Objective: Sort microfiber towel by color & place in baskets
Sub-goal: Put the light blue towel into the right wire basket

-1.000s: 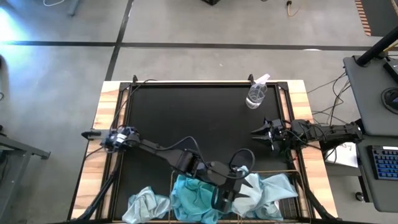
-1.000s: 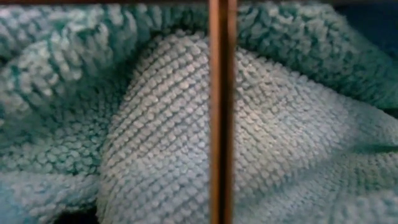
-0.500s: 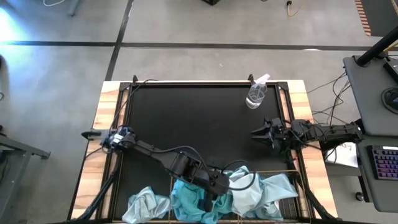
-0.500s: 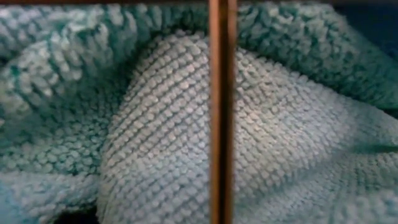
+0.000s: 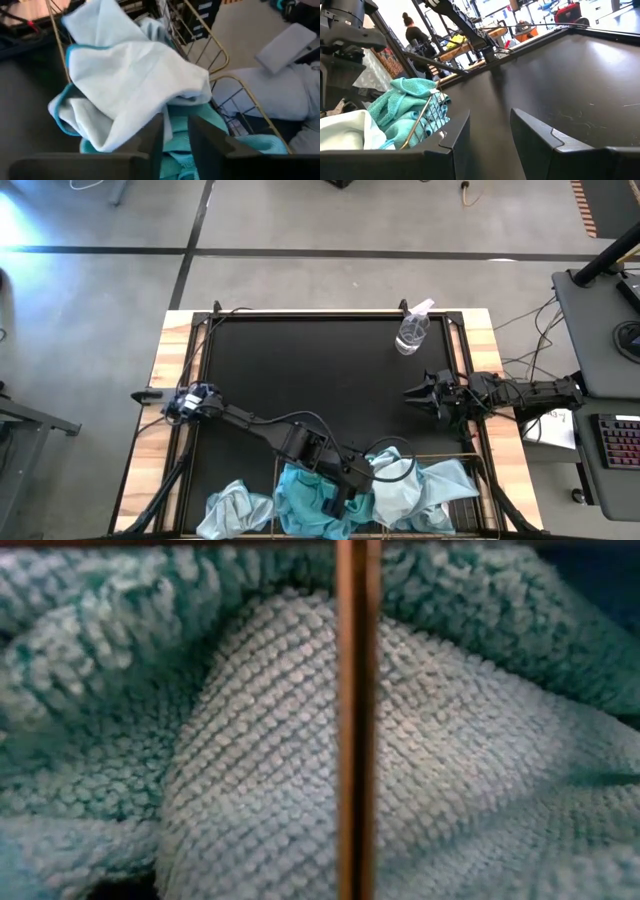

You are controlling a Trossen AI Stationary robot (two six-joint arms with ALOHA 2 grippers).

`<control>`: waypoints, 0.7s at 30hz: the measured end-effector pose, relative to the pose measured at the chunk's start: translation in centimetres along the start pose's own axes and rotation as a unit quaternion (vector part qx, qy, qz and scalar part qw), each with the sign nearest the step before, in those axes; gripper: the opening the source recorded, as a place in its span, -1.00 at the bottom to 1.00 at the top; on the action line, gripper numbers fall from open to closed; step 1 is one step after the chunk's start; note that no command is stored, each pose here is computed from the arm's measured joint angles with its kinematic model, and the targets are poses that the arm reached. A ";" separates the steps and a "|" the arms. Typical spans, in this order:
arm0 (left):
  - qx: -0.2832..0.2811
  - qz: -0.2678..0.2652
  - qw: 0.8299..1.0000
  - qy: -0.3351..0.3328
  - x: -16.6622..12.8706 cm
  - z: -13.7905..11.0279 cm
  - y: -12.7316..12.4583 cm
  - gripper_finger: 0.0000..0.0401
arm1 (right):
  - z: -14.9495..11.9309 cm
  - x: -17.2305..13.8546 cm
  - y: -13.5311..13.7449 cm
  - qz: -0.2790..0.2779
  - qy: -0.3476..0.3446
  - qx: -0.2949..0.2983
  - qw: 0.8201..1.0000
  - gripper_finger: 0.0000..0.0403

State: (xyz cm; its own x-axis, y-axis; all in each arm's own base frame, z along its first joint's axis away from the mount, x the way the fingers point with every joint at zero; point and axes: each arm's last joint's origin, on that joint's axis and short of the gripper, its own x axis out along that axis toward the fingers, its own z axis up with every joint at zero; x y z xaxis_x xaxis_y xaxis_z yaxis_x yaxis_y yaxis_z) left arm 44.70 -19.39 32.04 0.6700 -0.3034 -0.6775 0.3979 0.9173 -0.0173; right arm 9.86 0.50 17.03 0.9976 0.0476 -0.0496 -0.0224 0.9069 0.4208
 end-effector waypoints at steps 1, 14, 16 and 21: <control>-0.001 0.000 1.000 0.003 0.1 -0.1 0.1 -0.70 | 0.0 0.0 0.0 0.000 0.001 0.000 1.000 -0.33; -0.005 0.002 1.000 -0.013 0.5 -0.1 0.8 -0.99 | -0.1 0.0 0.0 -0.002 0.005 -0.008 1.000 -0.33; -0.005 -0.011 1.000 -0.020 0.5 0.1 1.0 -1.00 | -0.1 0.0 0.0 -0.002 0.005 -0.009 1.000 -0.33; -0.002 -0.045 0.997 -0.067 0.4 1.0 1.2 -1.00 | -0.1 0.0 0.0 -0.002 0.005 -0.014 1.000 -0.33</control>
State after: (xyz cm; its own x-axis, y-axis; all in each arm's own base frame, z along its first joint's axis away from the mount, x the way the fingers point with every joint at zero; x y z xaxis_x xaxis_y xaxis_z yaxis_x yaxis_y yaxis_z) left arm 46.05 -18.62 32.47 0.7093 -0.4152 -0.5697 0.4576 0.8859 -0.0760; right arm 9.85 0.50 16.93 0.9971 0.0476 -0.0600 -0.0201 0.9186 0.3948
